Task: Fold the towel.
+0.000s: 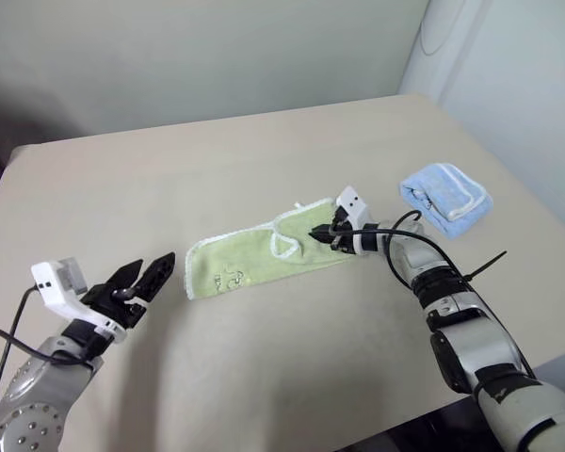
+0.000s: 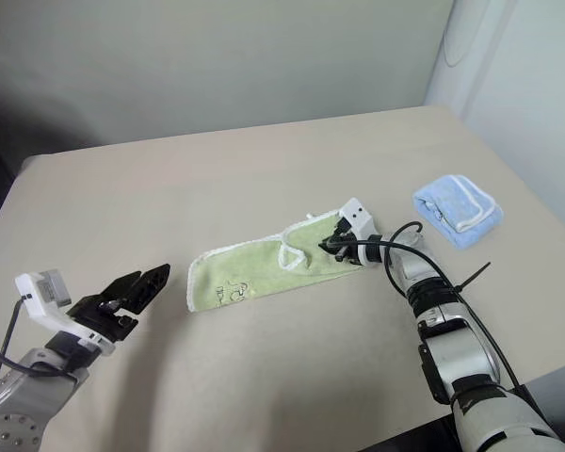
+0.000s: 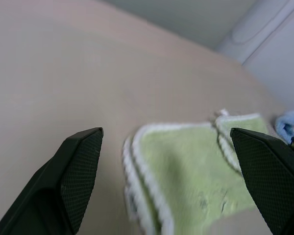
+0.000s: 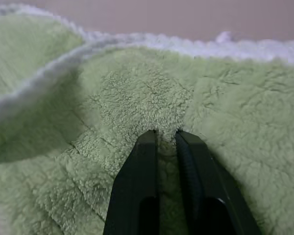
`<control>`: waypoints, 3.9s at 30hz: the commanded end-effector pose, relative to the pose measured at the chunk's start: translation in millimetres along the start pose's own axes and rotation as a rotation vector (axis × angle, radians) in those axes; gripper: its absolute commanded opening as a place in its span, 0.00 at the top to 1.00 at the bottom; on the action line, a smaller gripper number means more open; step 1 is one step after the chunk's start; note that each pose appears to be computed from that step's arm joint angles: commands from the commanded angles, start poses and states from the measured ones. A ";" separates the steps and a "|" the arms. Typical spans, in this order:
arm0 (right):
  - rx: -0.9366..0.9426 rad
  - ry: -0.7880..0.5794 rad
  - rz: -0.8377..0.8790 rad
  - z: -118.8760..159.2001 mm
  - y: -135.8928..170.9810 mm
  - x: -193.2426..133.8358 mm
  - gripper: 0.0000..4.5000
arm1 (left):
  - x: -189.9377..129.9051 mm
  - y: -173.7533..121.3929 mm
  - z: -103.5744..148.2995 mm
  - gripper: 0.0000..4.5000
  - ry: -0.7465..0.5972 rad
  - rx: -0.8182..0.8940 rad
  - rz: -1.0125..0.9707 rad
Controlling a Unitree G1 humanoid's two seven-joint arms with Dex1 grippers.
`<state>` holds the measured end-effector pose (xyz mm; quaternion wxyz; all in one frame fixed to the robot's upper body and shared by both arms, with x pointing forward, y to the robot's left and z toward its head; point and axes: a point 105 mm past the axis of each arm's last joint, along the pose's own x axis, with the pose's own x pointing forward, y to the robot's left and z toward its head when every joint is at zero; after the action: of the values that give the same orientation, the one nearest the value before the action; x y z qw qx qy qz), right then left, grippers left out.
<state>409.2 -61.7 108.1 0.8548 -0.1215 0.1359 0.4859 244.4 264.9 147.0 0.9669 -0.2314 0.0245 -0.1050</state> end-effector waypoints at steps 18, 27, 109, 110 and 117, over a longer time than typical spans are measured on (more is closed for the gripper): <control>-0.026 -0.406 -0.072 94.6 -16.4 -20.7 0.87 | -10.7 -24.8 -65.2 0.00 0.254 -0.376 0.093; -0.015 -0.429 -0.101 98.8 -20.2 -25.7 0.87 | 23.8 -11.1 -74.1 0.00 0.254 -0.474 0.140; 0.046 -0.446 -0.253 81.7 -36.3 -48.4 0.88 | 103.0 -160.6 -17.4 0.01 0.286 0.094 -0.645; 0.044 -0.444 -0.240 81.6 -34.8 -48.5 0.97 | 102.3 -159.3 -8.8 0.00 0.254 0.100 -0.639; 0.007 -0.465 -0.104 97.8 -11.3 -45.8 1.00 | 114.2 -113.9 32.8 0.37 0.091 0.247 -0.418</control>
<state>416.4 -79.6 198.1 0.9032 -0.0071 -0.0408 0.4273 334.1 144.4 217.1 0.9312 -0.1348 0.0411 -0.3362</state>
